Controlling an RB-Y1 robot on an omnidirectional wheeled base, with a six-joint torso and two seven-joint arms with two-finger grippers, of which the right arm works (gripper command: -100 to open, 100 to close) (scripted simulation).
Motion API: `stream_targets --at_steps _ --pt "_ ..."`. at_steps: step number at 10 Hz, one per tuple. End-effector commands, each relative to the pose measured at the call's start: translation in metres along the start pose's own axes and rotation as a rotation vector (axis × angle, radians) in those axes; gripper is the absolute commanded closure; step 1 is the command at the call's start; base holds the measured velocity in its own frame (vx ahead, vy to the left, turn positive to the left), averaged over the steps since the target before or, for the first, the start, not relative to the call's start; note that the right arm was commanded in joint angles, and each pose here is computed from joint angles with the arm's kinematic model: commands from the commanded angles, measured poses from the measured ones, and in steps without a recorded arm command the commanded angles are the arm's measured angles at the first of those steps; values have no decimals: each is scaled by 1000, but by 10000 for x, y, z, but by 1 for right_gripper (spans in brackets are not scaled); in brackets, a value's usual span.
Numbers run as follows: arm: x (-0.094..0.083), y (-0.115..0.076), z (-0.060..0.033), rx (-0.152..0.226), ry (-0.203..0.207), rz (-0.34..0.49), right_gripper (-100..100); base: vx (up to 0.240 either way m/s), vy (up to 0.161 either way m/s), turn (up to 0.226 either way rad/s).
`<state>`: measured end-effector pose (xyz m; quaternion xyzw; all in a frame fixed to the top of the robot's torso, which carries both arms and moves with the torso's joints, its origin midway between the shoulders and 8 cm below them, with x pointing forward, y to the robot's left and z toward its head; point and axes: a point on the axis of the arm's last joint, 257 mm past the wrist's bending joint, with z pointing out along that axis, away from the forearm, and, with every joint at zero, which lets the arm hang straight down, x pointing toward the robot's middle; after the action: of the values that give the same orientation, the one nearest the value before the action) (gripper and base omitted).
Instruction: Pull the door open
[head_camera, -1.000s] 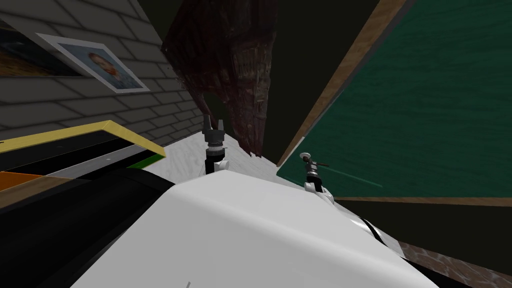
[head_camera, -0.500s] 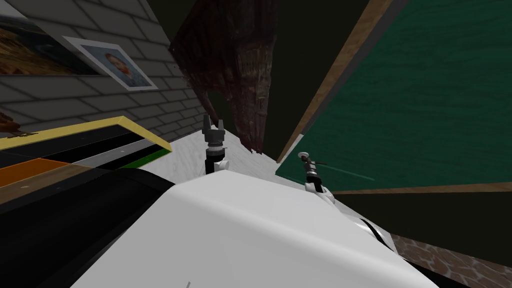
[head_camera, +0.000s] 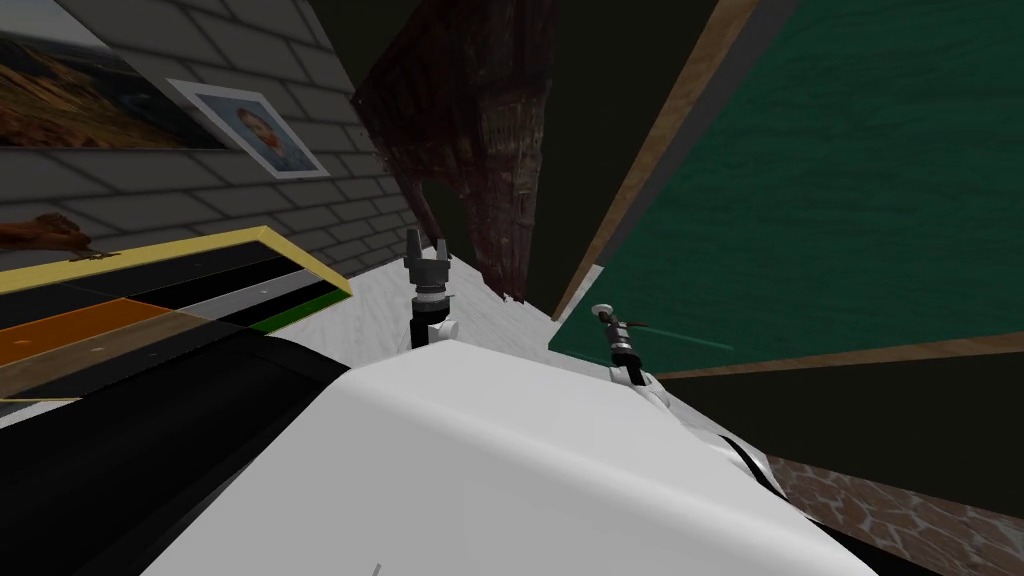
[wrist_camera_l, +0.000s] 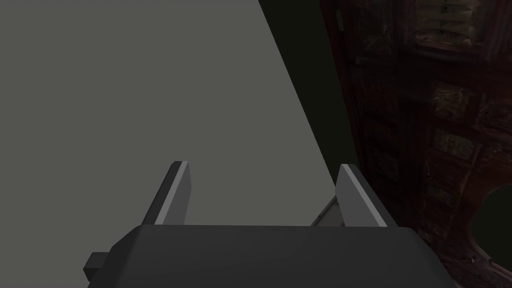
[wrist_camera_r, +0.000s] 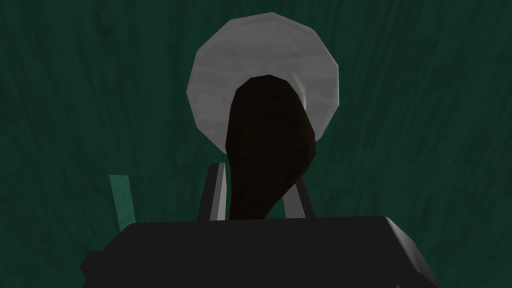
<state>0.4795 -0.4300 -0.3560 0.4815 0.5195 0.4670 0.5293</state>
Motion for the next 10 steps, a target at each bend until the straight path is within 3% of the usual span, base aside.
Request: stream_targets --at_steps 1,2,8,9,10 --pt "0 0 0 0 0 0 100 -77 -34 21" --pt "10 -4 -86 -5 31 -1 100 -167 -28 131" --pt "7 12 -357 -17 126 -2 100 -223 -97 116" --pt "23 -31 -344 -7 117 0 100 -79 -42 24" --pt "1 -45 -470 -9 138 1 100 -164 -65 195"
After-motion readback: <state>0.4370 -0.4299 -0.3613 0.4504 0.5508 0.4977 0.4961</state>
